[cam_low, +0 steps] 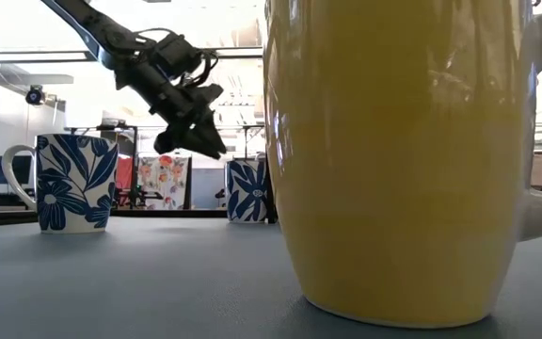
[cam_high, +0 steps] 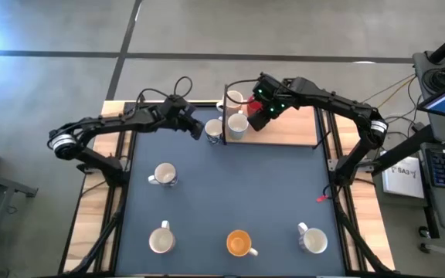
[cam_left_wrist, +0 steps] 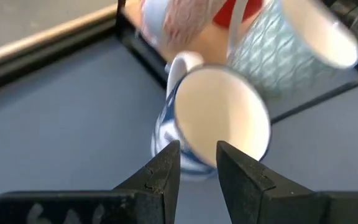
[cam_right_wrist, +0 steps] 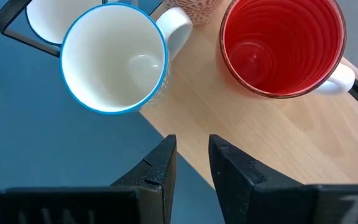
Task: Place coffee mugs
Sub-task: Put the top blue mug on the shelf
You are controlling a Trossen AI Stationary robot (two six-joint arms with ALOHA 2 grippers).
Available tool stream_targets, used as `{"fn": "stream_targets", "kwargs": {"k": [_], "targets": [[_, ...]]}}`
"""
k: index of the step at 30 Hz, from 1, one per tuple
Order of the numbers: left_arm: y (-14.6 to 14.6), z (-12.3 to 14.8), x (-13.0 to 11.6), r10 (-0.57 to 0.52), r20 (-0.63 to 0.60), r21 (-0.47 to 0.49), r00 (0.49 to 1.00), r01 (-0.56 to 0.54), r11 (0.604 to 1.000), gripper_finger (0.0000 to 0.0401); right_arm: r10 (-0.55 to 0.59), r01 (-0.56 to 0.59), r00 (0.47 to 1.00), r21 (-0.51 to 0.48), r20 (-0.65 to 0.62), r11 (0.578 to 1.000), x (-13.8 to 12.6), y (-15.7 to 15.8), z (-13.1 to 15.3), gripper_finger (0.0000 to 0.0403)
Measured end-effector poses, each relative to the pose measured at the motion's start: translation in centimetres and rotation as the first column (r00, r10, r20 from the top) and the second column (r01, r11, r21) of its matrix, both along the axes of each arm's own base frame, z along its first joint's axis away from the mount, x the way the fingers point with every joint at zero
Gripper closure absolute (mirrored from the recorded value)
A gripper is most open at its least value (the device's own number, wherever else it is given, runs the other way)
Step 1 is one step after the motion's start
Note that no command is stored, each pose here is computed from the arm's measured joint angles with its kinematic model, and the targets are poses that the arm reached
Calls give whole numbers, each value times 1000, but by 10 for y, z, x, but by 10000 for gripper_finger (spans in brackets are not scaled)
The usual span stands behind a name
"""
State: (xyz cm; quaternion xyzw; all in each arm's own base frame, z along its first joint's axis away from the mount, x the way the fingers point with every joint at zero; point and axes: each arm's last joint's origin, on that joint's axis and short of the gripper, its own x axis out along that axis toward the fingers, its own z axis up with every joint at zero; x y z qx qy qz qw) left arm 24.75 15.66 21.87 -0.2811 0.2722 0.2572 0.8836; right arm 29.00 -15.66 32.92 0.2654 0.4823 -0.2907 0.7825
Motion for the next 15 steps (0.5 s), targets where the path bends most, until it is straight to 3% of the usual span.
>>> {"fn": "stream_targets", "kwargs": {"k": [7, 15], "targets": [[4, 3, 0, 79, -41, 64, 996, -76, 995, 304, 0, 0, 1000, 1, -1, 1000, 0, 0, 0, 318], [8, -10, 8, 65, -60, -13, 996, -66, 998, 257, 0, 0, 1000, 0, -1, 1000, 0, 0, 0, 318]]}}
